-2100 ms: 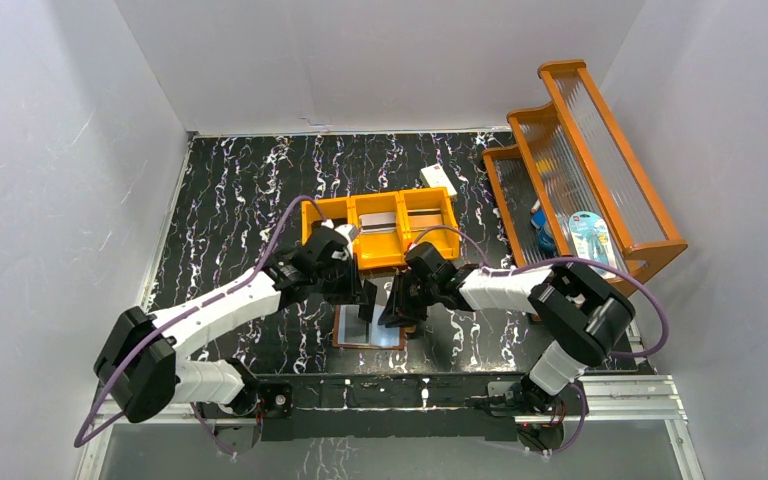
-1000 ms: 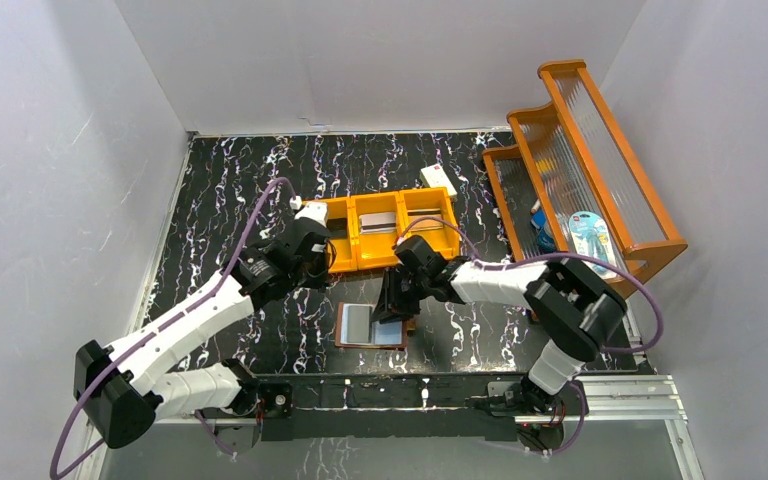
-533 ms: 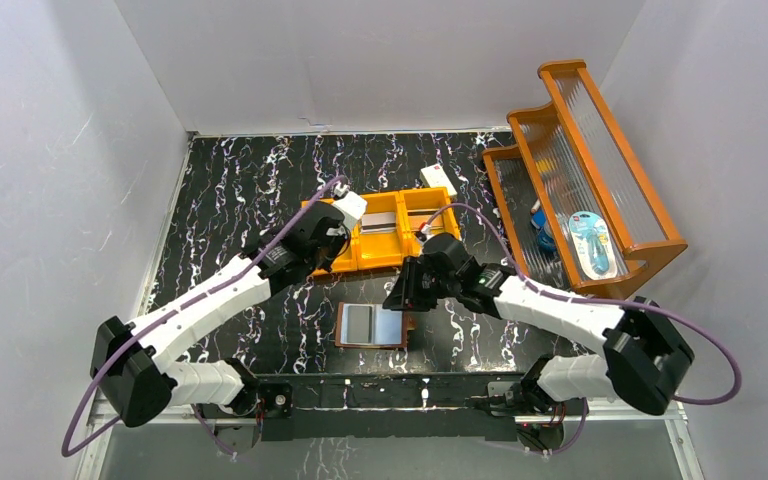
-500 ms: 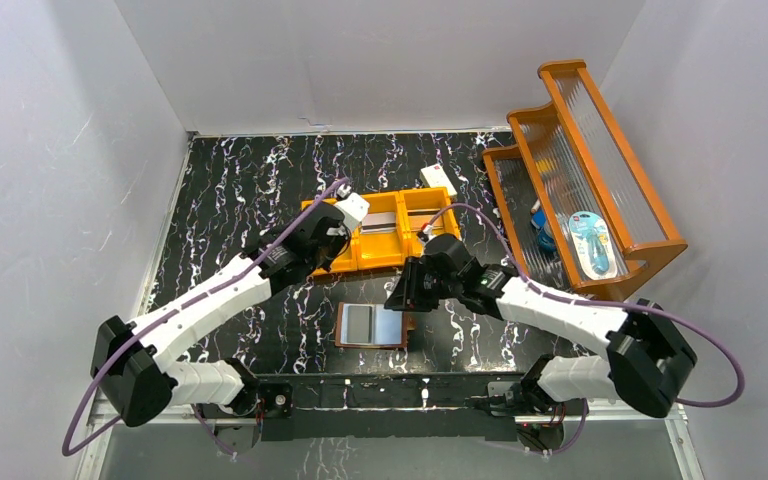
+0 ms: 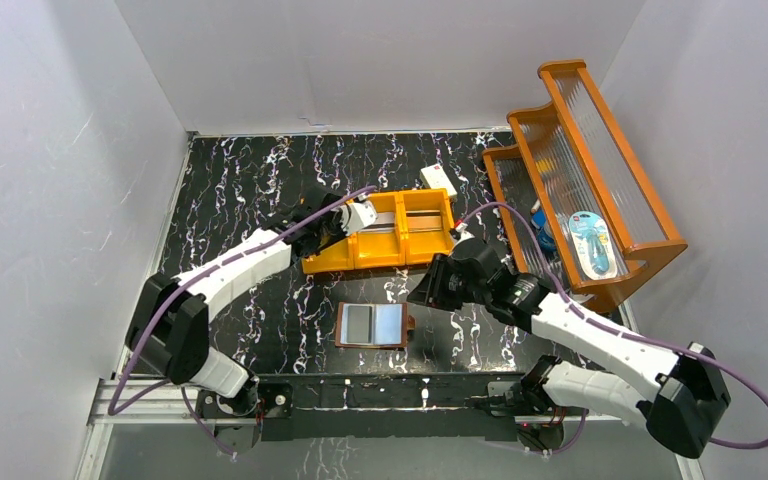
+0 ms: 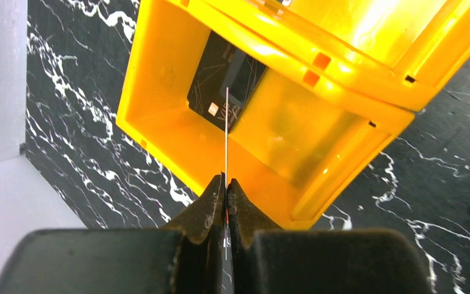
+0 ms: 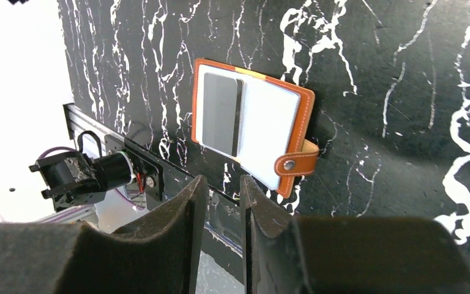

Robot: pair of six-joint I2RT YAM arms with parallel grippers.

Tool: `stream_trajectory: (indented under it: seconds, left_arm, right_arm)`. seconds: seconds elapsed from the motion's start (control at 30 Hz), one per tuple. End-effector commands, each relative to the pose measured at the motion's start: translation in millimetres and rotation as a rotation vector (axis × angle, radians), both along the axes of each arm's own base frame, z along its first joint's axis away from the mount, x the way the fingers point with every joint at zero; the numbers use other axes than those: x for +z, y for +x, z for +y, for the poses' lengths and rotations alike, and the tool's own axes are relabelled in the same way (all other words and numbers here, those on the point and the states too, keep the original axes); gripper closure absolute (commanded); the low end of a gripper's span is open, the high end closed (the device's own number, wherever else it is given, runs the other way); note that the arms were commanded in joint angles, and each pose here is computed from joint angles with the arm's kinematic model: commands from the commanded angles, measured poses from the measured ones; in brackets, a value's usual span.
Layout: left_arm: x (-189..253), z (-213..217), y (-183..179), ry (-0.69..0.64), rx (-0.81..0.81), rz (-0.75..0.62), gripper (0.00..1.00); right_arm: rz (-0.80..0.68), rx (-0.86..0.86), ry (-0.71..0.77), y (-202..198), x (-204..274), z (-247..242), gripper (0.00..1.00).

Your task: Take the credit cards out of the card holder

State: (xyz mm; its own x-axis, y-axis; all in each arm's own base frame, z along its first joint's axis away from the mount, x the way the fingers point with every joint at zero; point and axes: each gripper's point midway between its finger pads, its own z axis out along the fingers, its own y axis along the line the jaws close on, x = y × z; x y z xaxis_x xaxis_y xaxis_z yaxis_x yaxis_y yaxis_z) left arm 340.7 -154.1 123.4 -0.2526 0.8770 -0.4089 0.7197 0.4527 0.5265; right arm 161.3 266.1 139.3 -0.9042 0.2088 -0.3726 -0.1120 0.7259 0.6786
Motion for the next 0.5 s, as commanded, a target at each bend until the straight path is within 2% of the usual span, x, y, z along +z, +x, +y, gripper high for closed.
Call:
stream_trajectory:
  seconds: [0.0, 0.13, 0.2, 0.47]
  left_arm:
    - [13.9, -9.0, 31.2, 0.004, -0.093, -0.073, 1.0]
    - [-1.3, -8.3, 42.4, 0.043, -0.097, -0.067, 1.0]
    - [-3.0, -13.5, 45.9, 0.023, -0.106, -0.076, 1.0]
    - [-8.4, -16.2, 73.5, 0.035, -0.112, -0.2, 1.0]
  right_arm:
    - [-0.014, -0.071, -0.013, 2.2, 0.7, -15.4, 0.65]
    - [-0.022, -0.095, -0.022, 2.9, 1.6, -22.4, 0.64]
    - [-0.022, -0.101, -0.031, 2.7, -0.6, -25.1, 0.64]
    - [-0.001, -0.088, -0.058, 0.6, -9.6, -27.9, 0.64]
